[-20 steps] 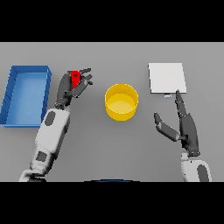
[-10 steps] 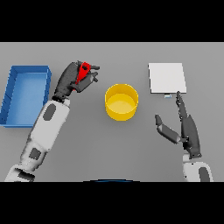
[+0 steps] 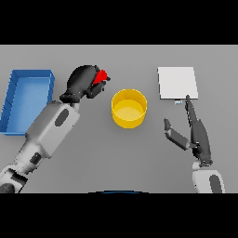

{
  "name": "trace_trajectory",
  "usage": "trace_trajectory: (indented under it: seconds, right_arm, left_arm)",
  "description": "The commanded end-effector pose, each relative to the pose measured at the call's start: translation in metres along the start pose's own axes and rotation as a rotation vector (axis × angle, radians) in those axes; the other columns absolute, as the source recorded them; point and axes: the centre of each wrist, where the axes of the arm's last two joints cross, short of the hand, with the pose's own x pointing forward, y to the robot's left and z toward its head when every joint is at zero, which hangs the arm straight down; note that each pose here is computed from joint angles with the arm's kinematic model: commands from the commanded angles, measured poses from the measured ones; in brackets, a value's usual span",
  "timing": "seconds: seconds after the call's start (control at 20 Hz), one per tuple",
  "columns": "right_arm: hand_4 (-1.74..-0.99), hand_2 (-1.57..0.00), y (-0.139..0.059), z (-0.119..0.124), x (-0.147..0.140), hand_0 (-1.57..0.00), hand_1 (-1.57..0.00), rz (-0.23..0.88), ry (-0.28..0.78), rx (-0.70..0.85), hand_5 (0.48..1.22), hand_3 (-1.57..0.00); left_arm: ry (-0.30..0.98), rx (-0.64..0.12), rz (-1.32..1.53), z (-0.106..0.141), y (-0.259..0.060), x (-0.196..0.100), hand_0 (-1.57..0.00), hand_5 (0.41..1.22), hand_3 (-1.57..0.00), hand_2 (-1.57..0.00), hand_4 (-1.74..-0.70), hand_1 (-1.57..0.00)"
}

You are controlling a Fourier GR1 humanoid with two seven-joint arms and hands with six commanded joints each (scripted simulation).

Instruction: Pick up the red beaker and tilt it to pour out 1 green nut into yellow bowl. Pick up the yellow bowl and place it on the metallic measuring scale.

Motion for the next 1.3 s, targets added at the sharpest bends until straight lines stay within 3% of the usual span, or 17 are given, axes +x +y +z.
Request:
trace_trajectory:
  seconds: [0.0,0.25,0.35,0.4,0.6,0.85,1.05,1.25]
  right_arm:
    - [-1.256,0.0,0.0,0.002,0.0,0.0,0.0,0.008,-0.006,-0.002,0.69,0.0]
    - [-1.274,0.0,0.005,0.002,0.002,0.0,0.0,-0.002,-0.018,0.007,0.704,0.0]
    - [-1.284,0.0,0.001,0.008,0.001,0.0,0.0,-0.002,-0.034,0.012,0.705,0.0]
    - [-1.283,0.0,0.001,0.008,0.001,0.0,0.0,-0.011,-0.018,0.006,0.702,0.0]
    - [-1.292,0.0,0.005,0.006,-0.003,0.0,0.0,-0.045,-0.019,-0.012,0.678,0.0]
    - [-1.291,0.0,0.005,0.009,-0.005,0.0,0.0,-0.088,-0.015,-0.019,0.648,0.0]
    - [-1.293,0.0,0.006,0.006,-0.004,0.0,0.0,-0.08,-0.007,-0.033,0.631,0.0]
    - [-1.278,0.0,0.006,0.006,-0.007,0.0,0.0,-0.064,0.014,-0.045,0.609,0.0]
  left_arm:
    - [-0.012,-0.009,-0.078,-0.002,-0.003,0.006,-1.57,1.127,-1.57,-1.57,-1.74,-1.57]
    - [-0.084,-0.057,-0.382,-0.011,-0.002,0.022,-1.57,1.19,-1.57,-1.57,-1.74,-1.57]
    - [-0.11,-0.082,-0.483,-0.015,0.002,0.031,-1.57,1.201,-1.57,-1.57,-1.65,-1.57]
    - [-0.127,-0.098,-0.537,-0.018,0.006,0.032,-1.57,1.205,-1.57,-1.57,-1.67,-1.57]
    - [-0.196,-0.194,-0.744,-0.023,0.002,0.05,-1.57,1.215,-1.28,-1.57,-1.7,-1.57]
    - [-0.292,-0.281,-0.978,-0.031,-0.002,0.068,-1.57,1.219,-1.47,-1.57,-1.73,-1.57]
    - [-0.312,-0.34,-1.167,-0.033,-0.011,0.074,-1.57,1.22,-1.53,-1.57,-1.74,-1.57]
    - [-0.36,-0.345,-1.316,-0.036,-0.011,0.087,-1.57,1.221,-1.55,-1.57,-1.74,-1.57]
